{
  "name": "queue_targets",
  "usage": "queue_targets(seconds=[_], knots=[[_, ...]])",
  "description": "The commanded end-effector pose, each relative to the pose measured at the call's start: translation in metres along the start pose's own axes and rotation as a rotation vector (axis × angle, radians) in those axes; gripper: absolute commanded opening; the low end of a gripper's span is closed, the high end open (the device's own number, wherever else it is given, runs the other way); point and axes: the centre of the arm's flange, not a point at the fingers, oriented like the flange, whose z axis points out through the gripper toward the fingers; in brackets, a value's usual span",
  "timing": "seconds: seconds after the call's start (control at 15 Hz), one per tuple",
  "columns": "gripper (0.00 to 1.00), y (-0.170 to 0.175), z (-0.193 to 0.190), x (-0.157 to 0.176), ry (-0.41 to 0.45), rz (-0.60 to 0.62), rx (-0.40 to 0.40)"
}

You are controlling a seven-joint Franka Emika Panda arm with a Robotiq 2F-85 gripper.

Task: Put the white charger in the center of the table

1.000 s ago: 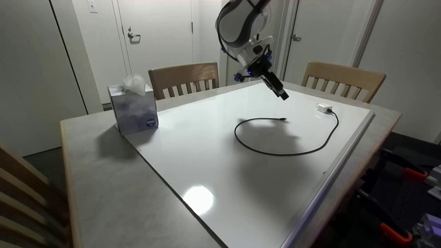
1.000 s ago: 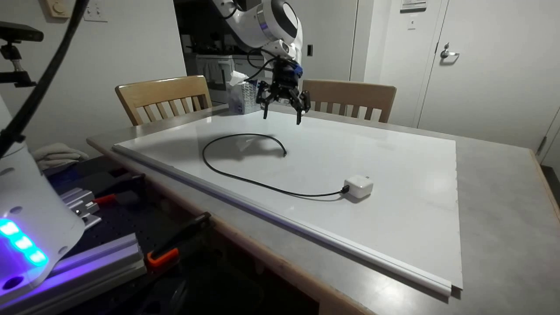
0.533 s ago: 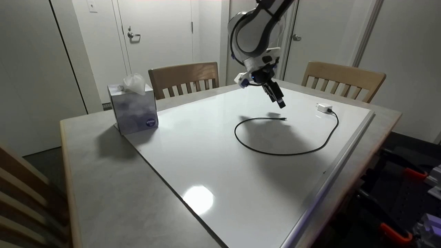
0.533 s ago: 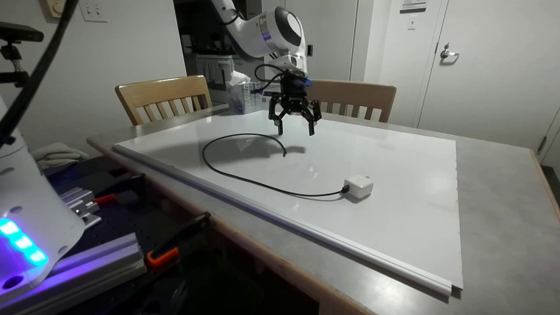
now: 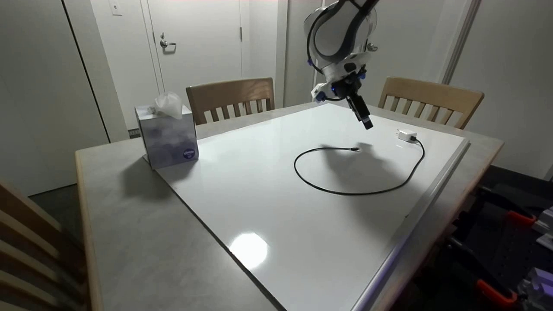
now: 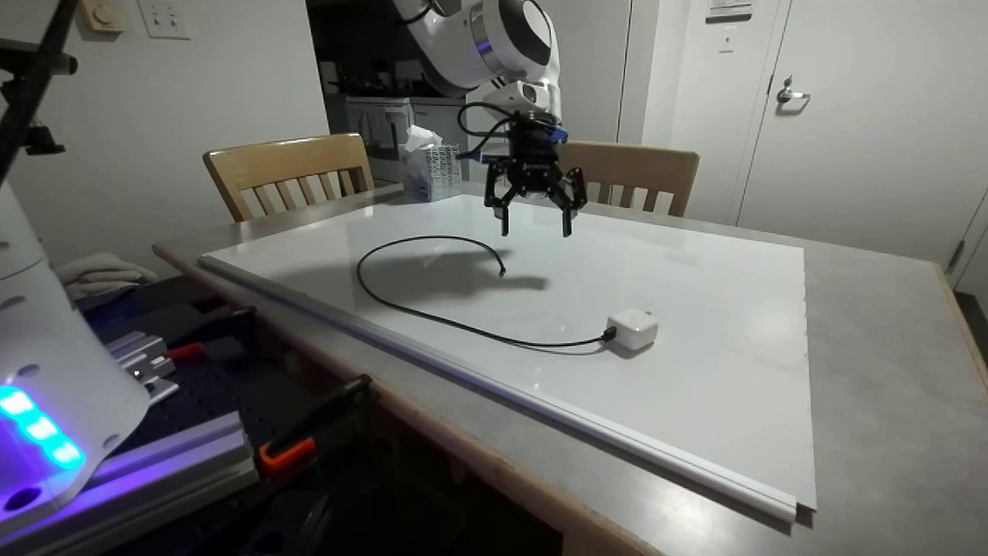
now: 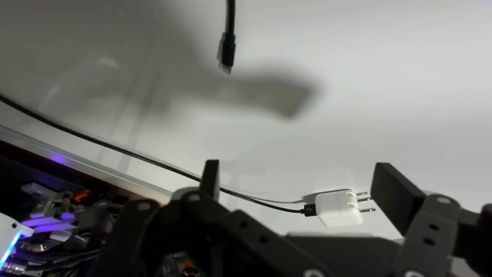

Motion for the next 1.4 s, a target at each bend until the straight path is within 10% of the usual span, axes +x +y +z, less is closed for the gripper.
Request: queue_targets(seconds=[0.0, 0.53, 1.33], knots=[[1.00, -0.017, 0.001, 0.002, 0.022, 0.169, 0.032], [1.00, -0.032, 0.036, 0.068, 0.009, 0.544, -0.033], [1.00, -0.049, 0.036, 0.095, -0.021, 0.533, -0.047]])
